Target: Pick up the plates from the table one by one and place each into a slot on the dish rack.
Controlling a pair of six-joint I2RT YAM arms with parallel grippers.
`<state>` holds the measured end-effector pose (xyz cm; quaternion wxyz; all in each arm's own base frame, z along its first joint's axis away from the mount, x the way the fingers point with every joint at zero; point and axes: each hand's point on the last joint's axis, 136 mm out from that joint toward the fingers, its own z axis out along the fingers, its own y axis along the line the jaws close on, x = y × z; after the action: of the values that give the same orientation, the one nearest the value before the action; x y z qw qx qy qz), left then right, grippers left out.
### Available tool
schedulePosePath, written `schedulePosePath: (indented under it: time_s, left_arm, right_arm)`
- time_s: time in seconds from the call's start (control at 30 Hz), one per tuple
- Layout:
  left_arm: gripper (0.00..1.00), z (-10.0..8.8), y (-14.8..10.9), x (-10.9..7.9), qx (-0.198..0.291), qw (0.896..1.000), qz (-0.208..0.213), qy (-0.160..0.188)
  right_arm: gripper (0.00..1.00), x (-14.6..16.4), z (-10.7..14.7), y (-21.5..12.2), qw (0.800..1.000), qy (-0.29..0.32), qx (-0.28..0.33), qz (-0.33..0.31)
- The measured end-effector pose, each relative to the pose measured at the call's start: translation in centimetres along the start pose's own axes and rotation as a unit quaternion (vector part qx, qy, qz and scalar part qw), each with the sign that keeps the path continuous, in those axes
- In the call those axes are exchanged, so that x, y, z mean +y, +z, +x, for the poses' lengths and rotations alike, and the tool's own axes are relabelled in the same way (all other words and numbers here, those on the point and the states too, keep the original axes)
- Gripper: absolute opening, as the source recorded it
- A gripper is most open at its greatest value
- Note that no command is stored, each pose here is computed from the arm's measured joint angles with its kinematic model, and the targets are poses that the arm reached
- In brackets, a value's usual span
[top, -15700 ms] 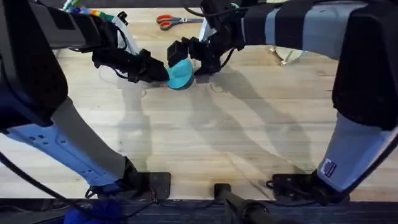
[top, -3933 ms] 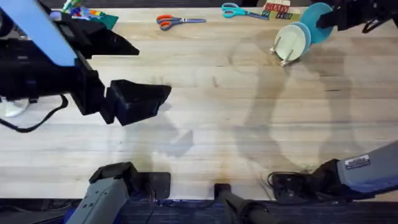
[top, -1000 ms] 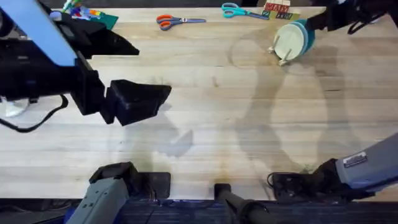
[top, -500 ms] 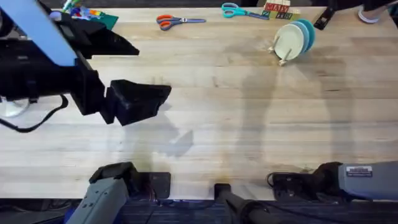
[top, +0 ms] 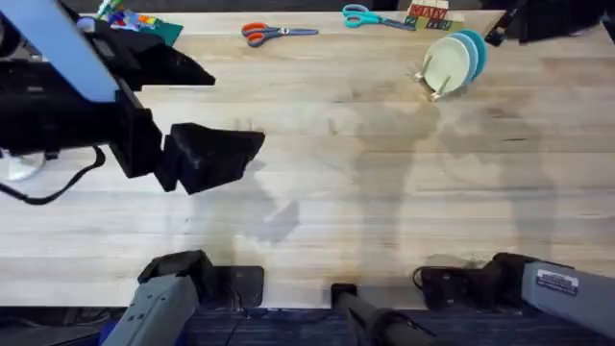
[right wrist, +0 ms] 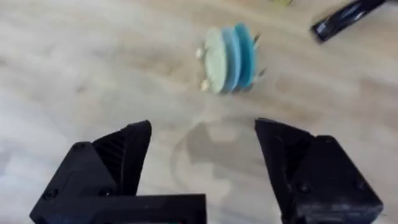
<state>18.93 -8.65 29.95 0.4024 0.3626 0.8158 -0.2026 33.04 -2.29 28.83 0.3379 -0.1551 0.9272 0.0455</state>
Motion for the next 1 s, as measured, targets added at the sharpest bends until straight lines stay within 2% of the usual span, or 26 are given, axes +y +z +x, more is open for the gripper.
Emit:
schedulePosePath:
  time_s: [0.1,0.27,0.7,1.0]
  left_arm:
    - [0.994,0.0,0.0,0.0,0.000,1.000,0.000,0.000]
    - [0.994,0.0,0.0,0.0,0.000,1.000,0.000,0.000]
    - [0.993,0.0,0.0,0.0,0.000,1.000,0.000,0.000]
    - [0.993,0.0,0.0,0.0,0.000,1.000,0.000,0.000]
  right_arm:
    - [0.995,1.5,1.7,-1.2,0.999,0.013,0.026,-0.014]
    - [0.995,3.1,3.2,-3.5,0.999,0.020,0.035,-0.018]
    - [0.996,6.8,5.6,-9.9,1.000,0.006,-0.009,0.003]
    - [0.996,8.0,7.2,-10.9,1.000,0.011,0.002,-0.002]
